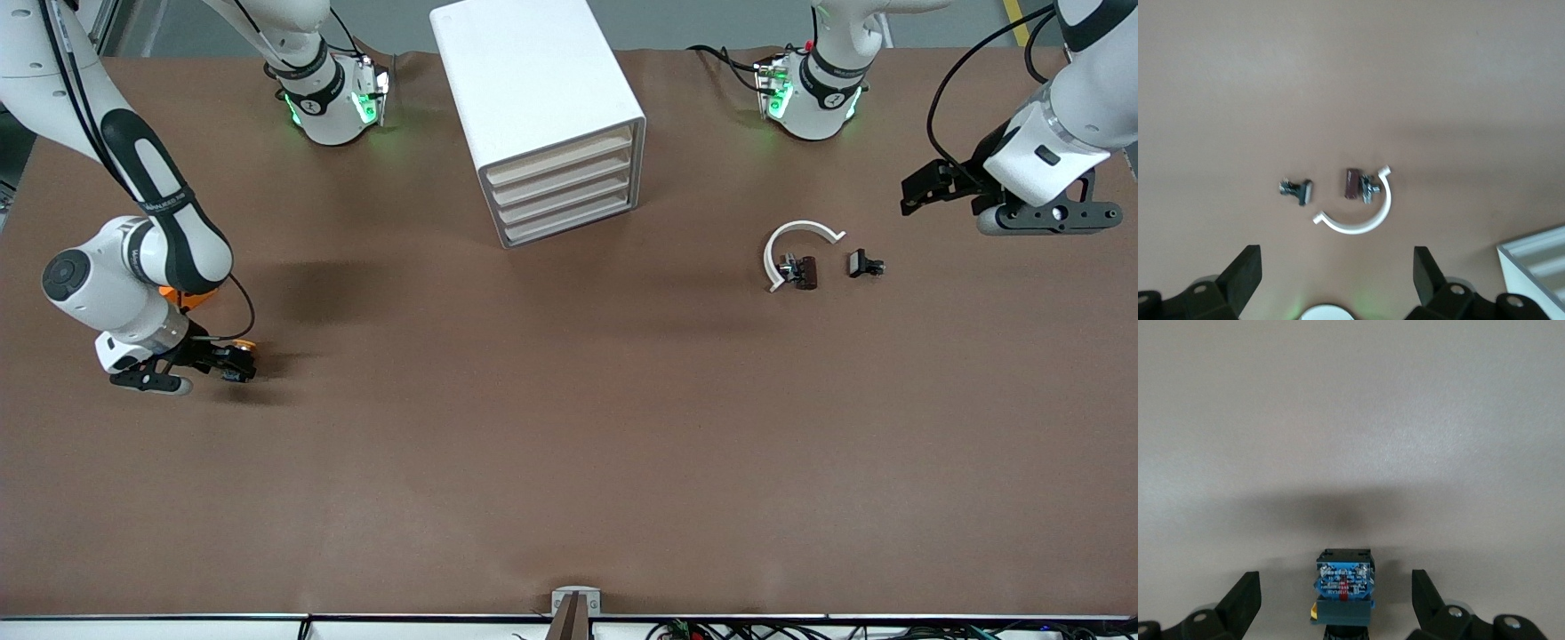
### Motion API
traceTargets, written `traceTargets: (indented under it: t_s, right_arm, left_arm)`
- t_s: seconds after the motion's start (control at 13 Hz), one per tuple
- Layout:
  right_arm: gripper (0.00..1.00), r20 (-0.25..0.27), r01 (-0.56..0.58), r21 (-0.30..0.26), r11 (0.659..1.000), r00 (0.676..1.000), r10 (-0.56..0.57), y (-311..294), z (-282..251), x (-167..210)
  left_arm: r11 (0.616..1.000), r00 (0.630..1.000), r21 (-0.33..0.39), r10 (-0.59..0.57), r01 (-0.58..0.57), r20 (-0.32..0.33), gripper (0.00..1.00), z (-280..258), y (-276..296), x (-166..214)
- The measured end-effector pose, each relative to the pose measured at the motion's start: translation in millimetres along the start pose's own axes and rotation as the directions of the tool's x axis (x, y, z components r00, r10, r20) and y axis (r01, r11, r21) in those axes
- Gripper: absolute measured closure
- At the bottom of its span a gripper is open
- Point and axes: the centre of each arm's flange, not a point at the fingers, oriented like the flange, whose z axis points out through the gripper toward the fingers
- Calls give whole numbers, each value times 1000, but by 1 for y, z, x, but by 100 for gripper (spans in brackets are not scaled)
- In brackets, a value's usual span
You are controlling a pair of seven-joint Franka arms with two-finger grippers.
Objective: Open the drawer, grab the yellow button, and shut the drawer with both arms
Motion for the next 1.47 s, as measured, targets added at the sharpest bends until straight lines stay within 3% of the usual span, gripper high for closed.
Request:
traceTargets:
  t_s: [0.23, 0.54, 0.93, 1.16, 1.47]
  right_arm:
    - [0, 30, 14, -1, 1000, 999, -14, -7, -24, 8]
    - [0, 178, 8, -2, 1000, 984, -7, -10, -92, 27]
    - [0, 324, 5, -20, 1000, 946, 2, -17, -223, 51]
    - [0, 347, 7, -32, 999, 938, 4, -22, -294, 58]
    - [0, 310, 24, -50, 998, 951, -7, -34, -329, 65]
  left_arm:
    - [1000, 998, 4, 11, -11, -58, 0, -13, 0, 6]
    - [1000, 994, -1, 10, -10, -111, 0, -38, 0, 26]
    - [1000, 998, 1, 5, -4, -62, 0, -47, -3, 23]
    - [1000, 998, 1, 5, -5, -61, 0, -50, -3, 22]
    - [1000, 998, 1, 5, -5, -62, 0, -50, -3, 22]
